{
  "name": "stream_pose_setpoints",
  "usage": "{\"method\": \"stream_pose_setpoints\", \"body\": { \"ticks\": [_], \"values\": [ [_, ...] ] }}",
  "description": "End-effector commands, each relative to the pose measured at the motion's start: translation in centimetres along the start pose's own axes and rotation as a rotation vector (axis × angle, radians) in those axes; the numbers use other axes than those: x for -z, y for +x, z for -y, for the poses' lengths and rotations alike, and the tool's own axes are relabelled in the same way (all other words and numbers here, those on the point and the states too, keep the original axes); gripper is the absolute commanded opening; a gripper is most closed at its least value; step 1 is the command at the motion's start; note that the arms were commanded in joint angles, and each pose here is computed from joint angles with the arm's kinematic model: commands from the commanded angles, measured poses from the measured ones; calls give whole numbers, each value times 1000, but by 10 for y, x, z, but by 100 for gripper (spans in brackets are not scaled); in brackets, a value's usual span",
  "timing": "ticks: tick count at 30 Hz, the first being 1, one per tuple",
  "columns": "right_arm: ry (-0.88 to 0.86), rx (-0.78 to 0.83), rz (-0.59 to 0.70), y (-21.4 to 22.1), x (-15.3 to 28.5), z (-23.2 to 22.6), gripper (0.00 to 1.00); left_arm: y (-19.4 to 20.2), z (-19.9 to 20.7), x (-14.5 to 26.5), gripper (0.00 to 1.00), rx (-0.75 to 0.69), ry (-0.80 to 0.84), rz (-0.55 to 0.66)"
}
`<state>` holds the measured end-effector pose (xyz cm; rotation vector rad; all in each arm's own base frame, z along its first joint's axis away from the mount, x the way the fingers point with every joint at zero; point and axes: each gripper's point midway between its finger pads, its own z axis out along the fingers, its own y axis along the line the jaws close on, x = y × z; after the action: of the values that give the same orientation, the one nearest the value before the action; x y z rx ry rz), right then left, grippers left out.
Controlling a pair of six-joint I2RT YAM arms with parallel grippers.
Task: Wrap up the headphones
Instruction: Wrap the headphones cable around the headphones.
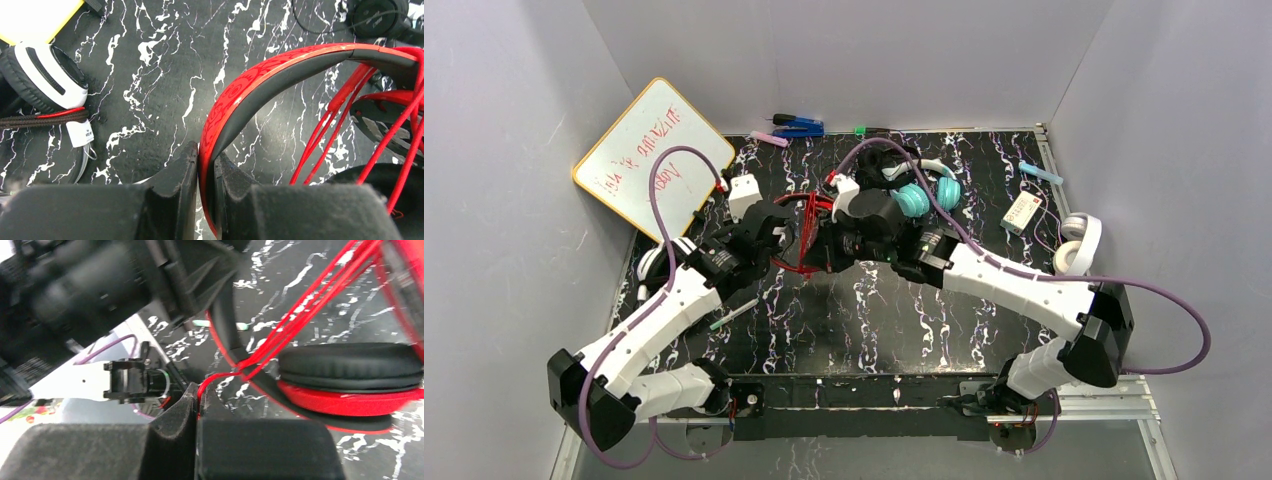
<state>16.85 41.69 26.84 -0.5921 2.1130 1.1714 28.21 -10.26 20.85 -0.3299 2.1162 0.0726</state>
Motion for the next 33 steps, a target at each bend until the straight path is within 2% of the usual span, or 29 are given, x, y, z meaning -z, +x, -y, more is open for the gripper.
{"method": "stream_pose_setpoints", "body": {
  "ticks": [1,7,14,25,33],
  "values": [
    [94,79,-5,-21,6,25,6,-8,7,8,0,-85,110,39],
    [165,151,-144,-11,7,49,6,3,6,12,0,-338,186,9],
    [148,201,-209,-1,11,54,9,16,9,16,0,-543,288,-31],
    [130,221,-352,27,1,63,10,16,6,11,0,-705,270,-62],
    [133,267,-420,37,0,70,12,19,11,12,0,-849,328,-68]
  ]
}}
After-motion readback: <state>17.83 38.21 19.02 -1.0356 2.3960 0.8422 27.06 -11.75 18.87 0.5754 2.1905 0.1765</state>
